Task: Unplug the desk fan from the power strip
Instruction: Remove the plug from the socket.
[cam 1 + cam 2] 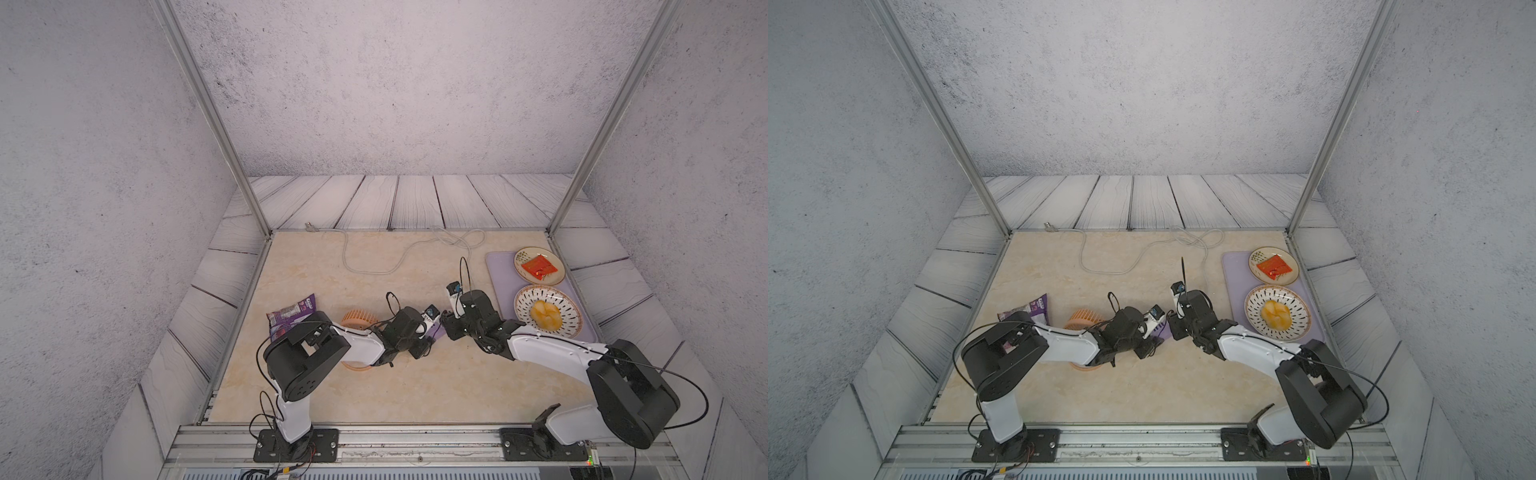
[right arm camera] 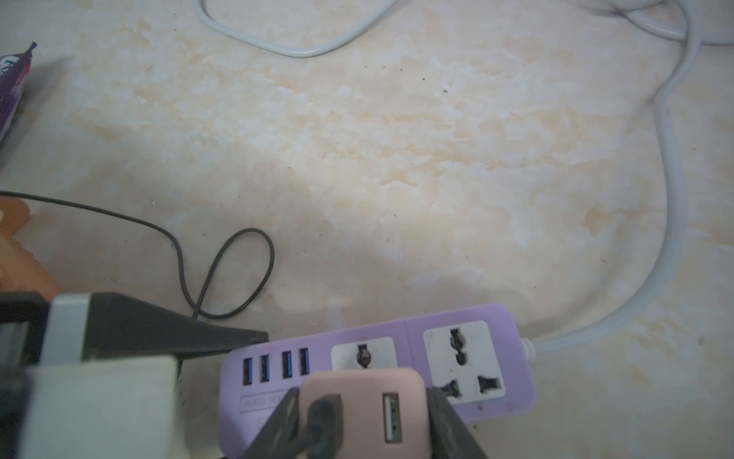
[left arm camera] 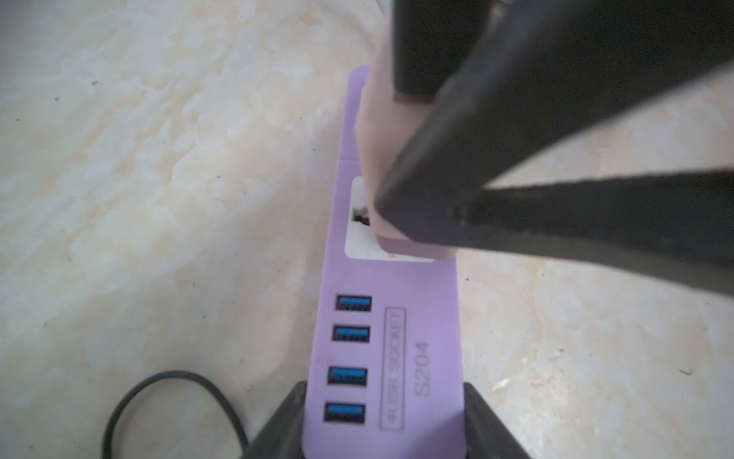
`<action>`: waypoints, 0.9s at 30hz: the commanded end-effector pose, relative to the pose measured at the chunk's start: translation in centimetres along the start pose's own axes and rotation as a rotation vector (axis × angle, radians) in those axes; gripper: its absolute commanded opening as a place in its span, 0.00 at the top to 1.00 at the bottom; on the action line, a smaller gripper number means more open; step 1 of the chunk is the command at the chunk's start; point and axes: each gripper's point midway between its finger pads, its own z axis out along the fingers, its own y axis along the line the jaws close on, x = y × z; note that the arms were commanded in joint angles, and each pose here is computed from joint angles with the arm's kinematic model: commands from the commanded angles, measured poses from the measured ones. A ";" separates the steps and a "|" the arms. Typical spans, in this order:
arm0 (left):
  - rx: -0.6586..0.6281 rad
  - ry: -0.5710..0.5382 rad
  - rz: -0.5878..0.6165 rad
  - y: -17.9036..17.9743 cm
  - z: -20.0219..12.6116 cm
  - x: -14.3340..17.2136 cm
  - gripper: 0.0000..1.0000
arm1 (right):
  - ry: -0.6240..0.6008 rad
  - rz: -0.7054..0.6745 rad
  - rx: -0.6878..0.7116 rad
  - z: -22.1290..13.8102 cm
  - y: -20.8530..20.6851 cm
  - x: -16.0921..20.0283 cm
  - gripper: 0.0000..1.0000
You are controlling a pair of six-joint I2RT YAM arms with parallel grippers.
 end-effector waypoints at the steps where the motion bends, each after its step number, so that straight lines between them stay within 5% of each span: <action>1: 0.015 -0.113 -0.007 -0.5 -0.1 -3.4 1.00 | -0.030 -0.012 -0.208 -1.3 4.7 0.4 0.75; 9: 0.011 -0.108 -0.009 -0.3 -0.2 -3.3 1.00 | -0.121 -0.042 -0.186 -2.6 4.2 -0.7 0.77; 27: 0.020 -0.115 -0.017 -0.5 0.2 -3.6 1.00 | -0.076 -0.052 -0.327 -1.2 8.4 0.2 0.77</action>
